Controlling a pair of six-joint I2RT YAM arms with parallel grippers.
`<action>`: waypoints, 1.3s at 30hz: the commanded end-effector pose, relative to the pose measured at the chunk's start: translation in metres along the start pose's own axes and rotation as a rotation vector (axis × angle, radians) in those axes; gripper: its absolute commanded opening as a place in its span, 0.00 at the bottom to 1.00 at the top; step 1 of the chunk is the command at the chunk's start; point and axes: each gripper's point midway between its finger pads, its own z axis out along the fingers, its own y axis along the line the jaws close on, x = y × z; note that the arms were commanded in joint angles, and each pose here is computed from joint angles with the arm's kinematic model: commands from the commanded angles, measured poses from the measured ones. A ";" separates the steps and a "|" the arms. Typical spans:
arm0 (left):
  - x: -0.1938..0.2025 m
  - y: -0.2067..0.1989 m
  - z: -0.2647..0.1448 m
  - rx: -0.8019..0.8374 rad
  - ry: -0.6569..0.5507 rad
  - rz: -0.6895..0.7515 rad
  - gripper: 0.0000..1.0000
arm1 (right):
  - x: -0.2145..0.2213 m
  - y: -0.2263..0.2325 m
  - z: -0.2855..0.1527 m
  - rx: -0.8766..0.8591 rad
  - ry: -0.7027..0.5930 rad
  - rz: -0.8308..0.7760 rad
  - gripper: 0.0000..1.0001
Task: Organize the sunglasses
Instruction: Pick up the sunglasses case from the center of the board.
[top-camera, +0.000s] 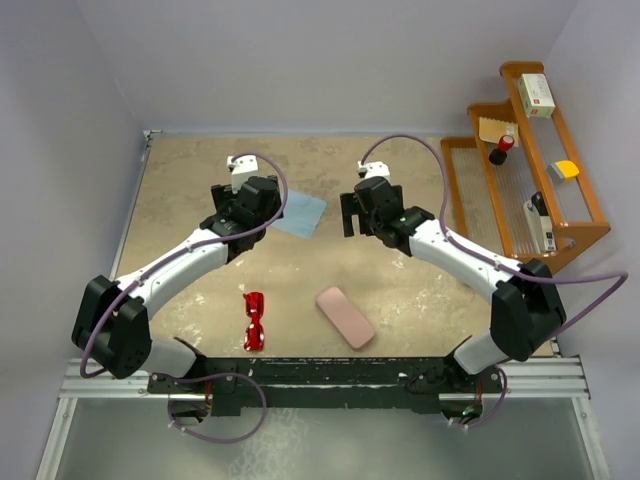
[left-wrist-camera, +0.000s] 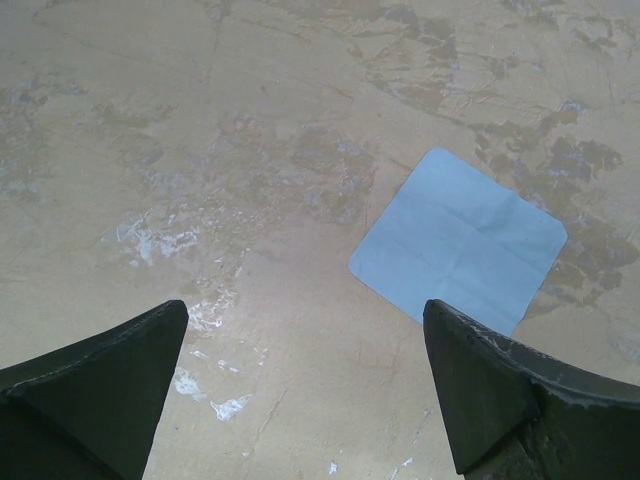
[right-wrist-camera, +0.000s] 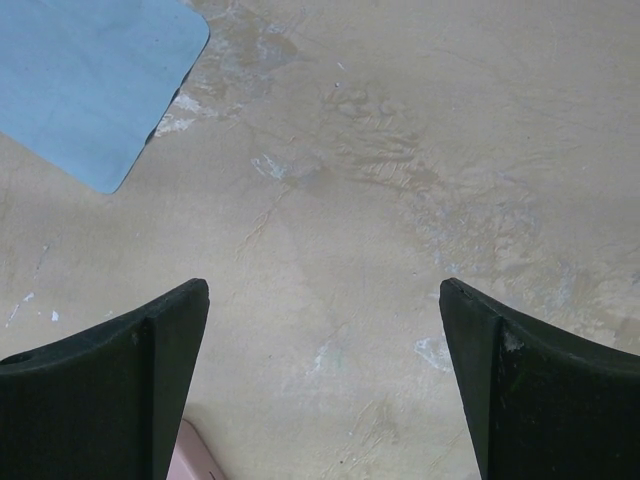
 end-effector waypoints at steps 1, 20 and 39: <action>-0.020 -0.007 -0.008 0.043 -0.053 -0.048 0.99 | -0.026 0.004 -0.015 -0.026 -0.045 -0.053 0.99; 0.004 0.038 0.003 -0.044 0.015 -0.182 0.99 | 0.076 0.052 -0.090 -0.431 0.321 -0.293 0.93; 0.010 0.063 -0.002 -0.083 0.026 -0.263 1.00 | 0.169 0.073 -0.115 -0.461 0.527 -0.456 0.92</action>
